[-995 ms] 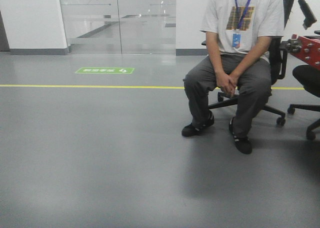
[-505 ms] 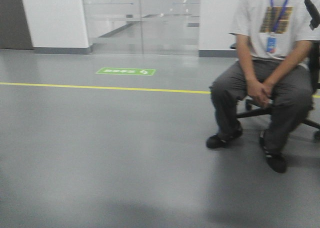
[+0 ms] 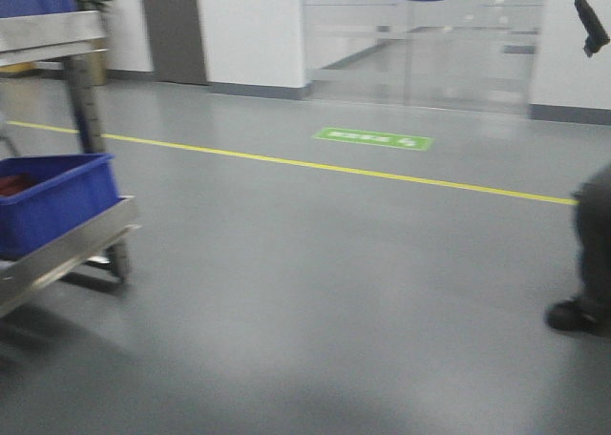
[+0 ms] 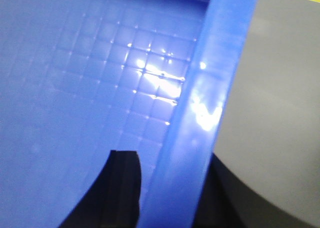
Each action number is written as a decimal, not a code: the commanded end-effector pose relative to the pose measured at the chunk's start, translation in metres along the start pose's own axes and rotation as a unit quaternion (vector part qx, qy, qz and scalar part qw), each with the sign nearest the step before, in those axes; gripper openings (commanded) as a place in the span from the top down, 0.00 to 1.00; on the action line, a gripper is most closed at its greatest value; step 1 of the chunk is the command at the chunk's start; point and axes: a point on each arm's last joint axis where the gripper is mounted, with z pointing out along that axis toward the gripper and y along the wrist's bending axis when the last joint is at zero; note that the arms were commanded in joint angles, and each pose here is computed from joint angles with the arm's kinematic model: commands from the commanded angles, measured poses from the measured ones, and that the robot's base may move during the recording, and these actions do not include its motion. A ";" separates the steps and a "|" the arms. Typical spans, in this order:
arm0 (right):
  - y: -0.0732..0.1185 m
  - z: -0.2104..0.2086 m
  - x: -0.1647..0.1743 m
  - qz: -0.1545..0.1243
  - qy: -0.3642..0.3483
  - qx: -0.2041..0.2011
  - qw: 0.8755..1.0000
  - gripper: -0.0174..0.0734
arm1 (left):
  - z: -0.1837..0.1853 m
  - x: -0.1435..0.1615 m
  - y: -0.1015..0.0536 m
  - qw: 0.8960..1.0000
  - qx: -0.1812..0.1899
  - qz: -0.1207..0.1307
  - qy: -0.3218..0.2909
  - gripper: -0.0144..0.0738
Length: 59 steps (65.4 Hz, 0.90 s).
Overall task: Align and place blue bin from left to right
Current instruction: 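Drive up to the second steel rack holding the bin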
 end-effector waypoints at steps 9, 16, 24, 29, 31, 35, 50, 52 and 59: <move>0.002 -0.008 -0.011 0.010 -0.053 -0.015 0.998 0.89 | -0.026 -0.025 -0.013 0.993 0.048 -0.009 -0.107 0.96; 0.002 -0.008 -0.011 0.010 -0.053 -0.015 0.998 0.89 | -0.026 -0.026 -0.013 0.993 0.047 -0.008 -0.108 0.96; 0.002 -0.008 -0.011 0.010 -0.053 -0.015 0.998 0.89 | -0.026 -0.026 -0.013 0.993 0.047 -0.008 -0.108 0.96; 0.002 -0.008 -0.011 0.010 -0.053 -0.015 0.998 0.89 | -0.026 -0.026 -0.013 0.993 0.047 -0.008 -0.108 0.96; 0.002 -0.008 -0.011 0.010 -0.053 -0.015 0.998 0.89 | -0.026 -0.026 -0.013 0.993 0.047 -0.008 -0.108 0.96; 0.002 -0.008 -0.011 0.010 -0.053 -0.015 0.998 0.89 | -0.026 -0.026 -0.013 0.993 0.047 -0.008 -0.108 0.96; 0.002 -0.008 -0.011 0.010 -0.053 -0.015 0.998 0.89 | -0.026 -0.026 -0.013 0.993 0.047 -0.008 -0.108 0.96; 0.002 -0.008 -0.011 0.010 -0.053 -0.015 0.998 0.89 | -0.026 -0.026 -0.013 0.993 0.047 -0.008 -0.108 0.96; 0.002 -0.008 -0.011 0.010 -0.053 -0.015 0.998 0.89 | -0.026 -0.026 -0.013 0.993 0.047 -0.008 -0.108 0.96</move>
